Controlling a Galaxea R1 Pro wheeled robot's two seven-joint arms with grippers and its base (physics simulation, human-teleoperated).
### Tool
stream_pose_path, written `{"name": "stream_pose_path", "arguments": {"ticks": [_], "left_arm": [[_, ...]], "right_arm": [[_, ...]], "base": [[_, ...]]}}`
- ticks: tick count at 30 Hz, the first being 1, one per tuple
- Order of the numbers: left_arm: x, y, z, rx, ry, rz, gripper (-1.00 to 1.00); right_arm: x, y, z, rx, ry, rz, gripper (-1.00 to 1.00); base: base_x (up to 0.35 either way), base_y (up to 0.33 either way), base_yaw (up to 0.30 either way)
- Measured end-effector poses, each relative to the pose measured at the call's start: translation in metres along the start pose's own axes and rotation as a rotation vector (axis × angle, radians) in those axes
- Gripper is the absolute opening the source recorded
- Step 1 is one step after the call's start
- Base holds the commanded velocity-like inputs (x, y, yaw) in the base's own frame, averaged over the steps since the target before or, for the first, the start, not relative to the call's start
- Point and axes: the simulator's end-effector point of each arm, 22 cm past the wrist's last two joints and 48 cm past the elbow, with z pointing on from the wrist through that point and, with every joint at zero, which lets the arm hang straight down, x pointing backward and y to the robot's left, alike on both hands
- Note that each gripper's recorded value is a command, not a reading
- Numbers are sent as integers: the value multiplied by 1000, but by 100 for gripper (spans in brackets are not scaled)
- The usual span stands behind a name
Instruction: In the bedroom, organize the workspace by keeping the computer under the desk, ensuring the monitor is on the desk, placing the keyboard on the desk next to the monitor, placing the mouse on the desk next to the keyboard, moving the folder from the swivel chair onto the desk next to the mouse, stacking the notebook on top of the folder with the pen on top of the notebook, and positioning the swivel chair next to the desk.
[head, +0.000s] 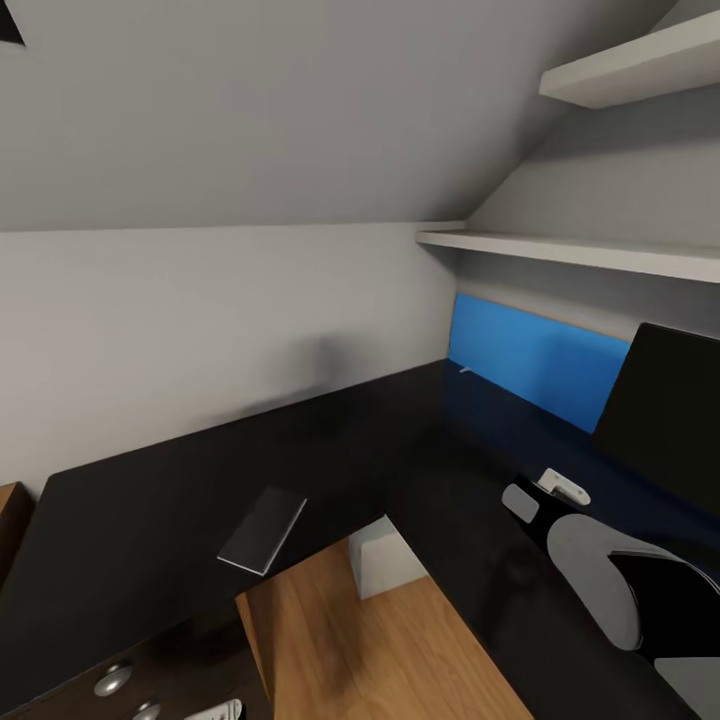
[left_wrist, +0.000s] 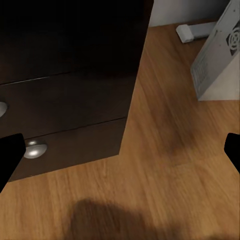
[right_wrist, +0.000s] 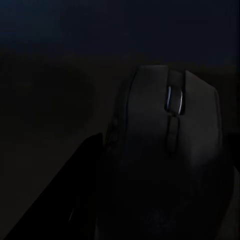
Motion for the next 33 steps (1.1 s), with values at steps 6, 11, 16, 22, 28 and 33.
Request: {"name": "stream_pose_path", "arguments": {"ticks": [6,11,16,22,28,33], "left_arm": [[7,0,6,0,0,-1,100],[13,1,11,1,1,-1,100],[17,1,14,0,1,-1,100],[15,2,15,0,-5,0,100],[15,2,15,0,-7,-1,100],[15,2,15,0,-7,-1,100]], "right_arm": [[6,-3,6,2,-2,1,-100],[12,-5,11,4,-2,2,-100],[15,-6,14,6,-3,1,-100],[15,-6,14,7,-4,2,-100],[14,-7,14,10,-6,3,100],[14,-7,14,9,-7,4,100]], "base": [[0,0,0],[0,0,0],[0,0,-1],[0,0,-88],[0,0,-5],[0,0,0]]}}
